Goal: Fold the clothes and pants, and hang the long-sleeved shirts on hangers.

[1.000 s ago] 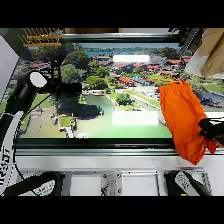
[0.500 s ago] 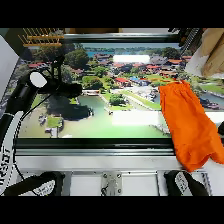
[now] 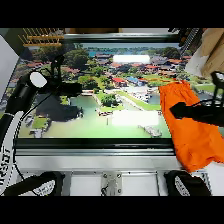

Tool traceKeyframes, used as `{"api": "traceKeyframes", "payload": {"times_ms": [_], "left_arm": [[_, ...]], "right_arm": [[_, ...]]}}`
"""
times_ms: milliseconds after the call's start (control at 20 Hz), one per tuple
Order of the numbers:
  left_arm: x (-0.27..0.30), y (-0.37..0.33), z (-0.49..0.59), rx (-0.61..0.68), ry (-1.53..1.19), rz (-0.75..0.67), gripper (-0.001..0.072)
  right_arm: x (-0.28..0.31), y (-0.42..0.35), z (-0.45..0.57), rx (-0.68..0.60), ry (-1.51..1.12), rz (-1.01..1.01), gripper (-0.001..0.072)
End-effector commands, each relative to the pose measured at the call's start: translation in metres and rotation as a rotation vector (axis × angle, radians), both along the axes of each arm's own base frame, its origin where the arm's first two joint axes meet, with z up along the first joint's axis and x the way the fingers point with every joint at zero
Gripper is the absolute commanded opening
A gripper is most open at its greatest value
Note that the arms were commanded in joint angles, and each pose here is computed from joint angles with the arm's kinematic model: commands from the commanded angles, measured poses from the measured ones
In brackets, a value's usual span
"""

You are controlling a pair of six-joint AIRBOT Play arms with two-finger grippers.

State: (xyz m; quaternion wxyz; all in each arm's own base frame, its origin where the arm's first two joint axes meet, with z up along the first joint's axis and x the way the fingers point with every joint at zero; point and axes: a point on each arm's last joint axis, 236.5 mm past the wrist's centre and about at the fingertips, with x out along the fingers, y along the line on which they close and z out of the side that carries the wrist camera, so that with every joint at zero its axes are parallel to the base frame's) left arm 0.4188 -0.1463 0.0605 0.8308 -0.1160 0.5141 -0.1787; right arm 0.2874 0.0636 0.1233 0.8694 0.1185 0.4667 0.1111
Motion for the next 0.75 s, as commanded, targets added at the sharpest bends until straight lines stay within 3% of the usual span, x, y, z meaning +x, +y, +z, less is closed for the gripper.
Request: {"api": "traceKeyframes", "payload": {"times_ms": [0, 50, 100, 700], "left_arm": [[0.001, -0.0001, 0.0005, -0.001, -0.004, 0.002, 0.0015], [0.001, -0.0001, 0.0005, -0.001, -0.004, 0.002, 0.0015], [0.001, -0.0001, 0.0005, -0.001, -0.004, 0.002, 0.0015], [0.001, -0.0001, 0.0005, -0.001, -0.004, 0.002, 0.0015]], "right_arm": [[-0.0109, 0.0578, -0.0017, 0.046, 0.009, 0.19, 0.0551], [-0.0127, 0.0624, -0.0036, 0.045, 0.017, 0.207, 0.0221], [-0.0134, 0.0646, -0.0044, 0.046, 0.021, 0.213, 0.0015], [-0.0159, 0.066, -0.0055, 0.052, 0.033, 0.218, 0.0006]]}}
